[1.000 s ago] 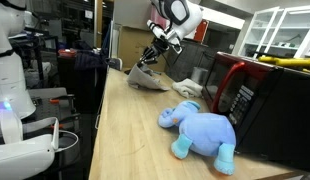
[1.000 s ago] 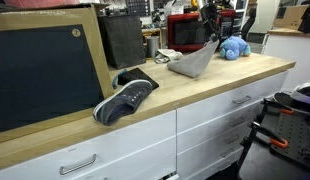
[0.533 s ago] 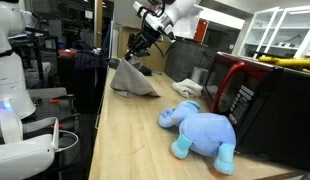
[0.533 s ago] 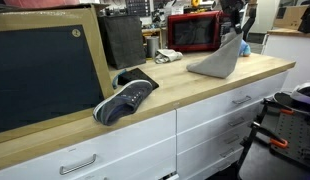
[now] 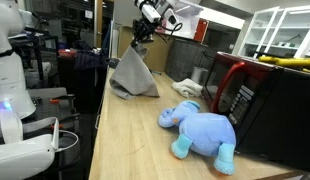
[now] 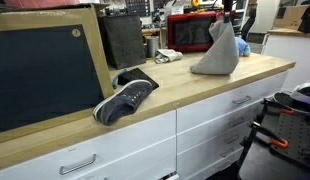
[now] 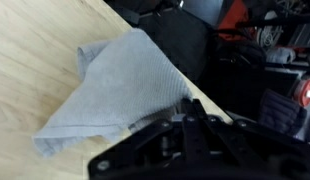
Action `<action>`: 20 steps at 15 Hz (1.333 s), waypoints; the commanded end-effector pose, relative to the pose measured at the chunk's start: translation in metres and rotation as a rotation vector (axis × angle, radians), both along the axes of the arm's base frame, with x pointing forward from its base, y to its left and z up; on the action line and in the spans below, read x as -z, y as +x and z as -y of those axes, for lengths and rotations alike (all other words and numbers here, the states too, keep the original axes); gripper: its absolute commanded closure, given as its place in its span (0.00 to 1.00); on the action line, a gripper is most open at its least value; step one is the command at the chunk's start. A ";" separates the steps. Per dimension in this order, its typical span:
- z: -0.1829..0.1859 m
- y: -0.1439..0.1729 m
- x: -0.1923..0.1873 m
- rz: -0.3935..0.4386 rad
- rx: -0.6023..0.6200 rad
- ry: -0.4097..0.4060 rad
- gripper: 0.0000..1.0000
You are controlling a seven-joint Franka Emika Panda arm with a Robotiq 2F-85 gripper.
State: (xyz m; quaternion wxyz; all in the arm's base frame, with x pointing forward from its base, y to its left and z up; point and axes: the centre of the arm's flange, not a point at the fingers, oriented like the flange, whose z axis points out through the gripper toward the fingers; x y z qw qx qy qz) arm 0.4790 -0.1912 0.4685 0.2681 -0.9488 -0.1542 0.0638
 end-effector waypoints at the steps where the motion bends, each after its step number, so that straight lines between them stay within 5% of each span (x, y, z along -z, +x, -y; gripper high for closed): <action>1: -0.017 0.026 -0.027 0.133 0.143 0.065 0.99; 11: -0.049 0.082 -0.107 0.319 0.387 0.221 0.99; 20: -0.034 0.095 -0.100 0.322 0.452 0.183 0.99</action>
